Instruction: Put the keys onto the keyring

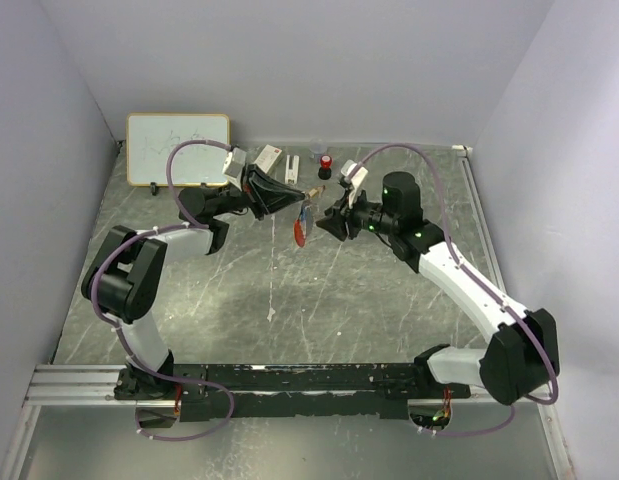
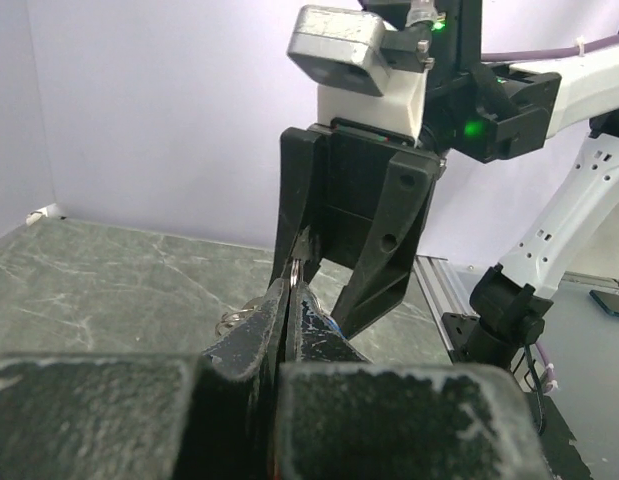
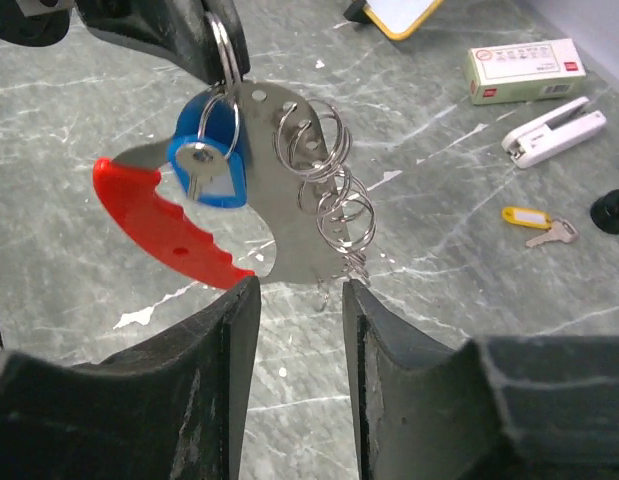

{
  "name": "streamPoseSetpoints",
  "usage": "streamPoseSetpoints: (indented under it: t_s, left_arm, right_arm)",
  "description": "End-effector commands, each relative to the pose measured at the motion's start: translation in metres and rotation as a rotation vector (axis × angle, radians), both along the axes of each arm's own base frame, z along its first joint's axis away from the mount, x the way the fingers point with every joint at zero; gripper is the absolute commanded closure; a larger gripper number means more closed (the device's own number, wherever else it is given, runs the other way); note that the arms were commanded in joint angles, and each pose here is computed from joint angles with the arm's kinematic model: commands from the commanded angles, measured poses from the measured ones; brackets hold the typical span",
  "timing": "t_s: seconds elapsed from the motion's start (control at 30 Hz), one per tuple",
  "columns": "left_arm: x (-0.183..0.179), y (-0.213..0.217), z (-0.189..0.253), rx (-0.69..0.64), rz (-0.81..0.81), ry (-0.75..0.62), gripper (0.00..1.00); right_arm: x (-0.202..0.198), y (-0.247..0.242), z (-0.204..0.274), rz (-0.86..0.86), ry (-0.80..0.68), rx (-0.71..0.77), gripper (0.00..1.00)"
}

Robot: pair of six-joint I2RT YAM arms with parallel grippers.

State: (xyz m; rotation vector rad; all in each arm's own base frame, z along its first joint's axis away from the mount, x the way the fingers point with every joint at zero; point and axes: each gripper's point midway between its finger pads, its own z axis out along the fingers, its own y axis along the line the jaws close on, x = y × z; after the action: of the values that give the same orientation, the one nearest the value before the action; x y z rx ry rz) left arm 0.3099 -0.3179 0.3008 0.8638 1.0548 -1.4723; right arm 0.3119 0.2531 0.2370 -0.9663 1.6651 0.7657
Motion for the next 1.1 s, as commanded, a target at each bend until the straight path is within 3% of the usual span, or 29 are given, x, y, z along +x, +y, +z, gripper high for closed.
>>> streamPoseSetpoints:
  t_s: [0.0,0.37,0.5,0.9,1.07]
  left_arm:
    - [-0.022,0.015,0.049,-0.147,0.022,-0.273,0.93]
    - [-0.027,0.013,0.033,-0.111,-0.001,-0.243,0.93]
    - [-0.032,0.009,0.03,-0.103,-0.021,-0.243,0.93]
    - [-0.039,-0.004,0.022,-0.092,-0.068,-0.234,0.93]
    - [-0.04,-0.007,0.019,-0.088,-0.078,-0.229,0.93]
  right_arm:
    - [-0.004,-0.012,0.028,-0.053,-0.086,0.033,0.61]
    - [-0.003,0.0,0.072,0.014,-0.172,0.091,0.66]
    - [-0.004,0.006,0.076,0.05,-0.172,0.11,0.72]
    - [-0.006,0.016,0.075,0.119,-0.155,0.126,0.74]
    - [-0.006,0.017,0.074,0.124,-0.15,0.125,0.81]
